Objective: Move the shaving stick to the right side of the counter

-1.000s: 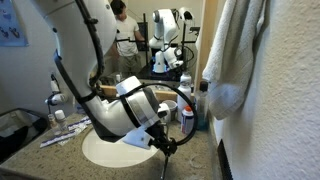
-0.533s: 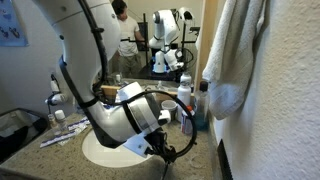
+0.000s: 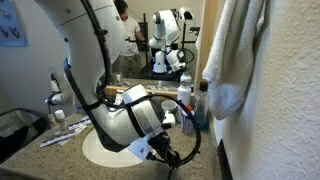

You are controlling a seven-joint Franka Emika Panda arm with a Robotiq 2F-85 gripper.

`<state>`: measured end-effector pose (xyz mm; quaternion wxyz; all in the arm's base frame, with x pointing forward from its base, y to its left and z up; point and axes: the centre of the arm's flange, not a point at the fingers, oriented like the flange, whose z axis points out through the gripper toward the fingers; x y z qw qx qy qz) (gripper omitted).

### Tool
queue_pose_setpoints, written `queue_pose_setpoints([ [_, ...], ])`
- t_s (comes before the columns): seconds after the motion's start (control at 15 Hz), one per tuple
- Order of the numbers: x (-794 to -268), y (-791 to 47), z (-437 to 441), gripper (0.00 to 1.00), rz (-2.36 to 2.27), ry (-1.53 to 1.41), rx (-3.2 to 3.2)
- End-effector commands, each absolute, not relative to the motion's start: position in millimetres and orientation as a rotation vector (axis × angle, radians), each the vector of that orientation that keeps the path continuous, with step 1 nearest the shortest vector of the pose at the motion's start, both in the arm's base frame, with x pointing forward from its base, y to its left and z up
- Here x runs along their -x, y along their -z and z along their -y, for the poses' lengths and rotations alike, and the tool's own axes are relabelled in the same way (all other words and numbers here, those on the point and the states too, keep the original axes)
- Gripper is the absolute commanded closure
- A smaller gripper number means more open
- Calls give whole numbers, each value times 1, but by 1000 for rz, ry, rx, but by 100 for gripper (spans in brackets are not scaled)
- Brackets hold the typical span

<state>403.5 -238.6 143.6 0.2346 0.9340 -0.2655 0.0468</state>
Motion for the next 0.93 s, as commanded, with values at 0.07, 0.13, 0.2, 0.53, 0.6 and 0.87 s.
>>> queue_pose_setpoints([
  [0.07,-411,-148,250,96,750,-131,-2515],
  [0.13,-413,-148,251,60,748,-135,-2512],
  [0.2,-415,-148,252,58,744,-134,-2510],
  [0.53,-420,-153,252,22,744,-139,-2497],
  [0.6,-422,-157,250,15,739,-138,-2501],
  [0.87,-434,-176,234,0,811,-50,-2502],
])
